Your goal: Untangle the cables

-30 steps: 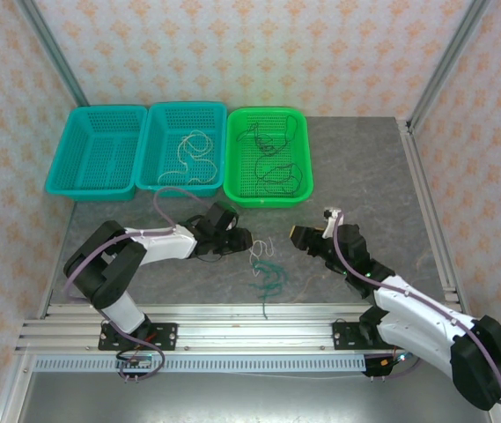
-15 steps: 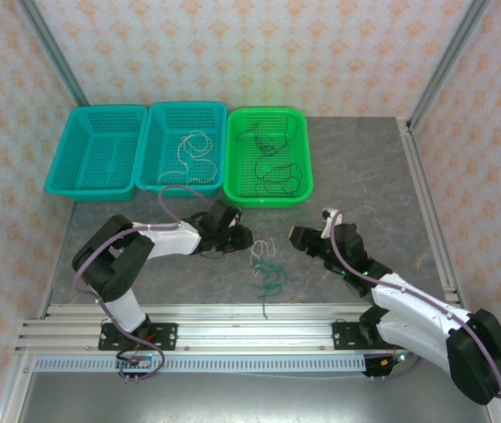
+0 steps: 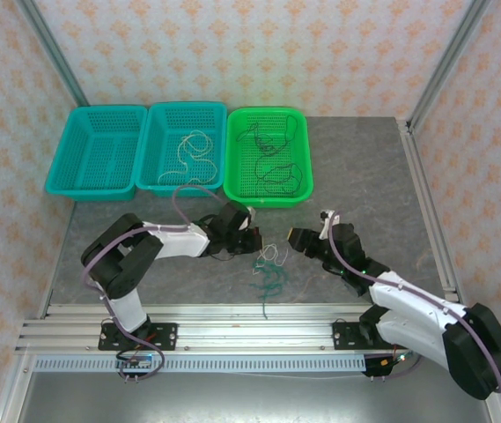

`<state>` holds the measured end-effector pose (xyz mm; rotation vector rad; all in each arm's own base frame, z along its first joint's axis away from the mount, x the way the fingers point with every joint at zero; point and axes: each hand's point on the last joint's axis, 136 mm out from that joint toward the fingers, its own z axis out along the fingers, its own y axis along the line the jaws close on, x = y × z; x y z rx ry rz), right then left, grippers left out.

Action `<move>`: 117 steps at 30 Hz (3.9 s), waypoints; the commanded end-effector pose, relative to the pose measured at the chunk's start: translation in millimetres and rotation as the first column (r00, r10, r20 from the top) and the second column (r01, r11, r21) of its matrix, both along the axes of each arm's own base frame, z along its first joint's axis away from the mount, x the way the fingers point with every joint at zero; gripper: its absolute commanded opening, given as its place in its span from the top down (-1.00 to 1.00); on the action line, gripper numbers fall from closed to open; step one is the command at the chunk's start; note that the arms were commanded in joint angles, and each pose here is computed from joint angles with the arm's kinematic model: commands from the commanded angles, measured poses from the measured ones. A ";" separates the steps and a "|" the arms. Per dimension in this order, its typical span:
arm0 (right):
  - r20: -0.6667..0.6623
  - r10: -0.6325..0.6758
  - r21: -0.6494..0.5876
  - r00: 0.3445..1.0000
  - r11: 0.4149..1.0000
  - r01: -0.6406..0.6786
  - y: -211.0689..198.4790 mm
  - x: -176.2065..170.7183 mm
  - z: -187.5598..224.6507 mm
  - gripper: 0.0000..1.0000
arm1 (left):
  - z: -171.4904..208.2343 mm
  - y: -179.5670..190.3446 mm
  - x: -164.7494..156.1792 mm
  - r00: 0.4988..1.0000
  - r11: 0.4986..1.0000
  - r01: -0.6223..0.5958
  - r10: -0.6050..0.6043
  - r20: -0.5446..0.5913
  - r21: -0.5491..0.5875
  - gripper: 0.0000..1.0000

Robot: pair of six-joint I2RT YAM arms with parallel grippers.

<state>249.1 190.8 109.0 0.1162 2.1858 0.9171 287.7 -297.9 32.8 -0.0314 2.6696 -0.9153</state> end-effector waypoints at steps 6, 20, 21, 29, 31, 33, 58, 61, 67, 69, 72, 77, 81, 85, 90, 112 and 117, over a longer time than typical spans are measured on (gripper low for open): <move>-0.056 0.105 -0.133 0.993 0.985 -0.112 36.9 -13.9 -17.6 -0.17 | 65.1 27.0 16.4 0.976 0.997 -0.058 0.045 0.212 0.055 1.00; -0.178 0.227 -0.157 0.958 0.954 -0.255 89.4 -3.2 -48.5 -0.12 | 118.3 51.0 17.5 0.938 0.993 -0.107 0.081 0.336 0.059 1.00; -0.178 0.237 -0.153 0.955 0.952 -0.265 91.8 -4.5 -48.4 -0.14 | 123.0 55.1 18.1 0.934 0.991 -0.119 0.091 0.347 0.059 1.00; -0.108 0.169 -0.164 0.980 0.969 -0.185 78.0 -2.5 -43.6 -0.16 | 197.7 107.4 39.9 0.853 0.966 -0.253 0.248 0.460 -0.052 1.00; -0.046 0.115 -0.146 0.992 0.982 -0.120 68.5 2.8 -30.7 -0.19 | 221.7 126.3 48.2 0.818 0.952 -0.298 0.291 0.496 -0.068 1.00; 0.018 0.049 -0.133 0.999 0.990 -0.047 56.2 8.4 -17.2 -0.22 | 245.3 151.3 60.1 0.771 0.928 -0.366 0.342 0.537 -0.066 1.00; 0.092 -0.125 -0.124 0.988 0.983 0.136 10.9 6.7 14.3 -0.27 | 287.1 265.8 255.2 0.637 0.801 -0.590 0.536 0.555 -0.096 -0.39; 0.061 -0.099 -0.132 0.993 0.985 0.107 14.0 2.4 4.3 -0.27 | 306.1 247.3 218.4 0.637 0.817 -0.533 0.559 0.531 -0.220 -0.46; 0.004 -0.023 -0.150 1.000 0.988 0.024 22.9 -8.1 -7.3 -0.27 | 301.6 182.0 128.3 0.707 0.901 -0.392 0.425 0.565 -0.187 -0.56; -0.021 0.026 -0.140 0.999 0.990 -0.029 29.0 -15.2 -8.7 -0.26 | 287.4 155.3 99.4 0.746 0.943 -0.319 0.311 0.588 -0.095 -0.56; -0.083 0.147 -0.124 0.986 0.980 -0.156 42.4 -33.3 -13.0 -0.23 | 260.0 122.5 53.6 0.787 0.976 -0.219 0.184 0.589 -0.013 -0.54; -0.157 0.296 -0.156 0.942 0.935 -0.319 60.1 -54.4 -18.4 -0.20 | 220.0 93.9 -10.2 0.830 0.996 -0.094 0.081 0.552 -0.004 -0.53; -0.157 0.374 -0.229 0.914 0.886 -0.402 79.1 -55.8 -22.1 -0.19 | 198.6 96.6 -35.5 0.850 0.996 -0.084 0.087 0.520 -0.030 -0.54; -0.228 0.421 -0.251 0.878 0.846 -0.471 97.5 -53.1 -41.4 0.05 | 179.6 102.2 -46.0 0.866 0.998 -0.065 0.047 0.498 0.019 -0.58; -0.273 0.379 -0.403 0.884 0.790 -0.463 85.8 -41.2 -64.4 0.20 | 165.1 102.8 -49.4 0.878 0.998 -0.058 0.035 0.478 0.033 -0.61; 0.143 0.190 -0.070 0.971 0.981 -0.182 84.4 -7.1 47.1 1.00 | 118.5 -5.3 -31.5 0.986 0.930 0.089 -0.031 0.164 -0.357 -0.62; 0.174 0.094 0.009 0.980 0.995 -0.097 76.4 4.7 60.8 1.00 | 121.7 -7.4 -31.5 0.977 0.935 0.130 -0.065 0.202 -0.331 -0.34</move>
